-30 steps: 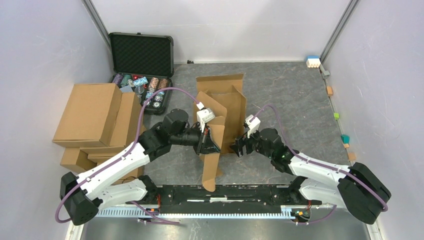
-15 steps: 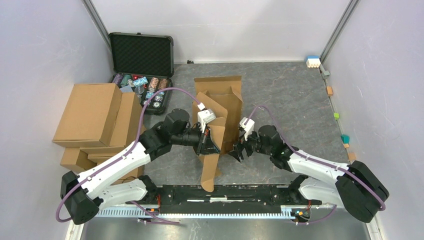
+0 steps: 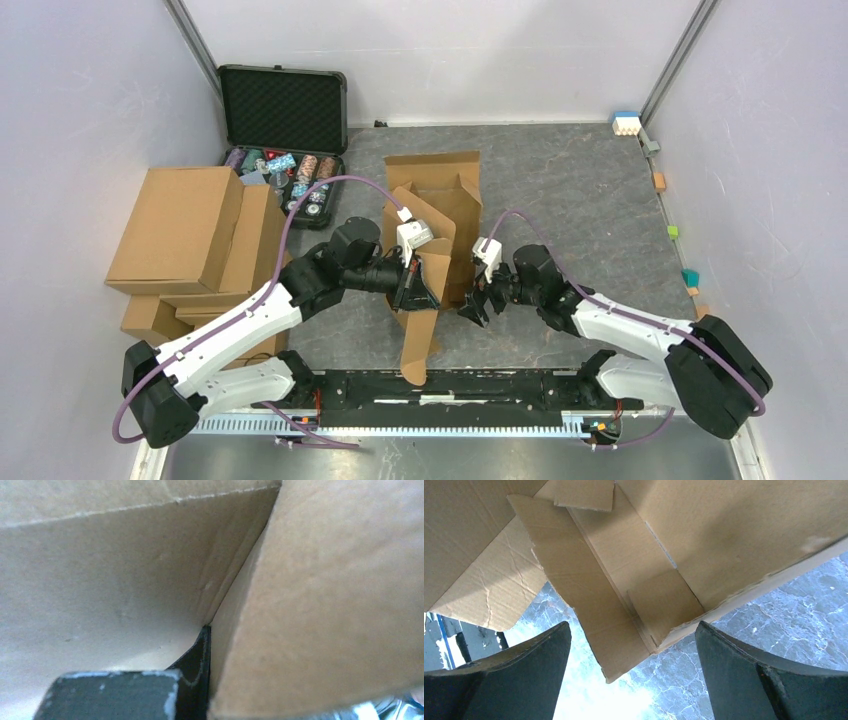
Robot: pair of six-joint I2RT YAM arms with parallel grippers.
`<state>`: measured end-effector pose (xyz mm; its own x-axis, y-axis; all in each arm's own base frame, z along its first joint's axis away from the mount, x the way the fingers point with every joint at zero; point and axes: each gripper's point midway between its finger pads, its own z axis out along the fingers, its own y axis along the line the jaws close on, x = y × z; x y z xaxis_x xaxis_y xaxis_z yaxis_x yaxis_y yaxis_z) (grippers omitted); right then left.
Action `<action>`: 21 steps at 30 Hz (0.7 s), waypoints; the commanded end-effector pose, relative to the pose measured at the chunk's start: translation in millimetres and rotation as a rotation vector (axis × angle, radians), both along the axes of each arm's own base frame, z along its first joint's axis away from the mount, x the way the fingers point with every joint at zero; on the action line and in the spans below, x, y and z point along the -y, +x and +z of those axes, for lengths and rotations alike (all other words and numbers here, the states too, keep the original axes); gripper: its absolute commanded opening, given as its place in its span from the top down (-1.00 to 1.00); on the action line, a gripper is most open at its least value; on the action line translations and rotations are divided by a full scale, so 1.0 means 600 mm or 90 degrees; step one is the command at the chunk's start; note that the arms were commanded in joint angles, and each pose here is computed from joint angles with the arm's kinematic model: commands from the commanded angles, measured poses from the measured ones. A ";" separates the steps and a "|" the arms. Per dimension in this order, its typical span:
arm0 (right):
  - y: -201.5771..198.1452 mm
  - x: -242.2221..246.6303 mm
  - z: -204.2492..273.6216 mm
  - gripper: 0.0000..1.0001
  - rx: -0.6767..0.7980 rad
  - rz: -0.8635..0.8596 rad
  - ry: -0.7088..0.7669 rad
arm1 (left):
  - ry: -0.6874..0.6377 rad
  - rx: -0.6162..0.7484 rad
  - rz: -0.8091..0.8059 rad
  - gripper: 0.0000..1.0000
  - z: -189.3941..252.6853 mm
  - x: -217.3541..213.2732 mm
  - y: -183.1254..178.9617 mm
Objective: Fold the paper box
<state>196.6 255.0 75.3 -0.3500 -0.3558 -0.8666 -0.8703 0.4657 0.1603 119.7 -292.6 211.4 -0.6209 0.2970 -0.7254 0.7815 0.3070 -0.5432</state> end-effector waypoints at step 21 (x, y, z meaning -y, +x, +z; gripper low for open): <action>0.063 -0.031 0.038 -0.47 0.050 -0.076 0.029 | 0.015 -0.030 -0.039 0.96 -0.009 -0.004 -0.021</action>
